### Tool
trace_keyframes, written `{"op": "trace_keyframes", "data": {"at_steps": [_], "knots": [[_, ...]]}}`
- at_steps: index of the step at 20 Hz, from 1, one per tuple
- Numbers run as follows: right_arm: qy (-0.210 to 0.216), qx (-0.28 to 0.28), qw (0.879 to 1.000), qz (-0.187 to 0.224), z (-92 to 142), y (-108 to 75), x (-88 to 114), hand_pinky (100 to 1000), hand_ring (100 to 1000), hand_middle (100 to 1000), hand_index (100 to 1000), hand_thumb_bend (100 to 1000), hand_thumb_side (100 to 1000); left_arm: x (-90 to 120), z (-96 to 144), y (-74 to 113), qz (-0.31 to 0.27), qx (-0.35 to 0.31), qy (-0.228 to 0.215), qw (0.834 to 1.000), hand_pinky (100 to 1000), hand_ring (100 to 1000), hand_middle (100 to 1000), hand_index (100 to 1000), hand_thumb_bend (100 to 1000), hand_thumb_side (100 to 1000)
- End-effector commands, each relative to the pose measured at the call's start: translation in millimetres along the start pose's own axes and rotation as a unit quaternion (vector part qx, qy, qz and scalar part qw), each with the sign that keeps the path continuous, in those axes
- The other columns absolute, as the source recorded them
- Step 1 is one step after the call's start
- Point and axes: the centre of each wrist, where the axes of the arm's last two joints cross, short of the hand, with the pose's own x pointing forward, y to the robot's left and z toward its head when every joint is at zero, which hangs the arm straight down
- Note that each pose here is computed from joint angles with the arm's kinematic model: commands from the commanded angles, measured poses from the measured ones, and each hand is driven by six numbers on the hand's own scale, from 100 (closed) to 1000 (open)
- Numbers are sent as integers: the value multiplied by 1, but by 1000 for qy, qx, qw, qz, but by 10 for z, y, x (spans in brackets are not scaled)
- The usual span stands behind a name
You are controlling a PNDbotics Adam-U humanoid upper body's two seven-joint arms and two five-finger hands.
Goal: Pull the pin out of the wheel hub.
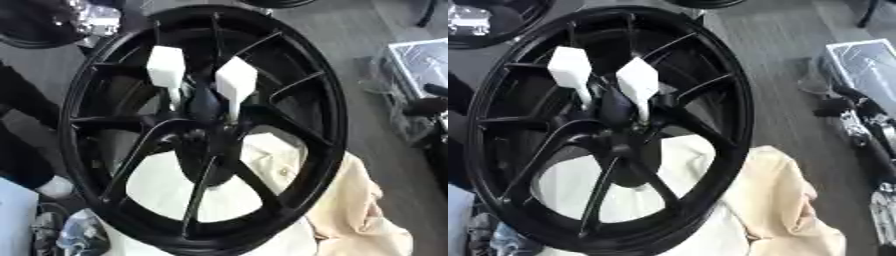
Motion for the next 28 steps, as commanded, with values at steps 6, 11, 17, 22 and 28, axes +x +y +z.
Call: {"op": "trace_keyframes", "data": {"at_steps": [6,11,17,22,28], "knots": [[-4,5,1000,11,-30,-36,37,1000,717,661,873,100,692,-28,-114,27,-15,-15,13,1000,877,877,827,891,354,684],[-2,6,1000,11,-30,-31,29,1000,717,661,873,100,693,-86,-196,-10,-15,-27,9,999,884,884,827,895,406,711],[0,6,1000,10,-33,-25,22,1000,717,661,873,100,697,-167,-248,-24,-19,-30,13,999,892,892,823,897,387,603],[1,6,1000,11,-32,-24,11,1000,715,658,872,100,698,-203,-286,-42,-36,-34,18,999,926,946,851,922,456,582],[3,6,1000,10,-39,-19,5,1000,713,655,871,100,702,-205,-319,-51,-58,-34,21,998,923,947,848,929,467,559]]}}
